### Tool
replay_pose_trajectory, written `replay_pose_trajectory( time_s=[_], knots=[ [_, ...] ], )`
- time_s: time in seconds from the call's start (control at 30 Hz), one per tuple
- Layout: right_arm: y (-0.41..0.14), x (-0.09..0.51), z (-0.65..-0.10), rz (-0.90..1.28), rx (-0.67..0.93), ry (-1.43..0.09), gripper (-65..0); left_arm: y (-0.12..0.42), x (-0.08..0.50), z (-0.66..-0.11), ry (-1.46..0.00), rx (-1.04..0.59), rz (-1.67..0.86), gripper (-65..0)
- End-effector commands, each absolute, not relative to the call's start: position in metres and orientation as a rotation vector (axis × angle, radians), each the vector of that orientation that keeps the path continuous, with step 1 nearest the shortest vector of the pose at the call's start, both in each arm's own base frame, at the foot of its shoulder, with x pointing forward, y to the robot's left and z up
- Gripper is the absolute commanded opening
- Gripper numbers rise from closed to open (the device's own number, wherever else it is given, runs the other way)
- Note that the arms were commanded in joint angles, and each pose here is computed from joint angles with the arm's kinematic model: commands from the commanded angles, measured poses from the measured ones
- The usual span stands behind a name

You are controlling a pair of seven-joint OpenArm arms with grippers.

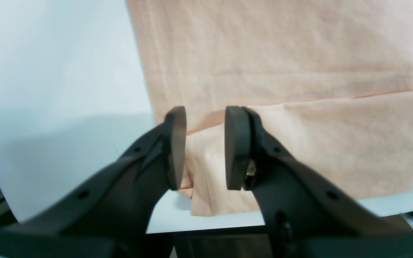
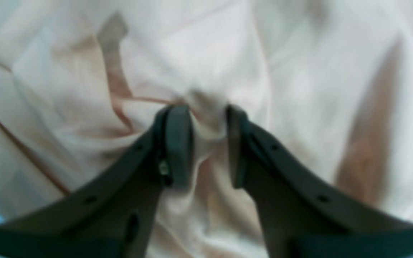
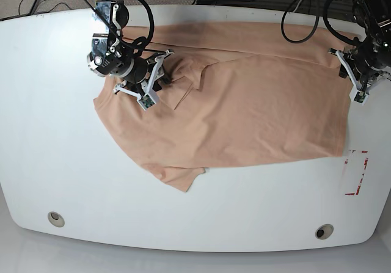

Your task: Layout the t-shirt on the table in an organized manner, then fold the t-shirt properly

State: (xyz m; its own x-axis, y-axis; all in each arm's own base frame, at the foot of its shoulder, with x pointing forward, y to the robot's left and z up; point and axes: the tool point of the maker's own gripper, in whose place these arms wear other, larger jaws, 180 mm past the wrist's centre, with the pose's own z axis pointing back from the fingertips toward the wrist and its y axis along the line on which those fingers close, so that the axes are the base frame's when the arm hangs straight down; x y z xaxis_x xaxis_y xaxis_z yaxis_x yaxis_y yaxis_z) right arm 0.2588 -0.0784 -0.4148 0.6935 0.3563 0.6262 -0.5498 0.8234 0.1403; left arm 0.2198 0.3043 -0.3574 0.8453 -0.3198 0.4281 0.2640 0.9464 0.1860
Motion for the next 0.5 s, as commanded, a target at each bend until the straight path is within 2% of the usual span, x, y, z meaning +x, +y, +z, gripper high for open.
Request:
replay_pose_trajectory(
  time_s=[0.0, 0.1, 0.17, 0.47],
  knots=[
    [-0.076, 0.272, -0.400, 0.518, 0.341, -0.686, -54.1, 0.307, 0.227, -0.348, -0.505, 0.139, -0.319, -49.0],
    [-0.076, 0.276, -0.396, 0.522, 0.337, -0.700, -59.8, 0.307, 0.227, -0.348, -0.505, 0.139, -0.319, -49.0],
    [-0.076, 0.276, -0.395, 0.522, 0.336, -0.702, -61.0, 0.307, 0.227, -0.348, -0.505, 0.139, -0.319, -49.0],
    [-0.079, 0.282, -0.390, 0.523, 0.320, -0.720, -61.5, 0.307, 0.227, -0.348, -0.505, 0.139, -0.319, -49.0]
  ],
)
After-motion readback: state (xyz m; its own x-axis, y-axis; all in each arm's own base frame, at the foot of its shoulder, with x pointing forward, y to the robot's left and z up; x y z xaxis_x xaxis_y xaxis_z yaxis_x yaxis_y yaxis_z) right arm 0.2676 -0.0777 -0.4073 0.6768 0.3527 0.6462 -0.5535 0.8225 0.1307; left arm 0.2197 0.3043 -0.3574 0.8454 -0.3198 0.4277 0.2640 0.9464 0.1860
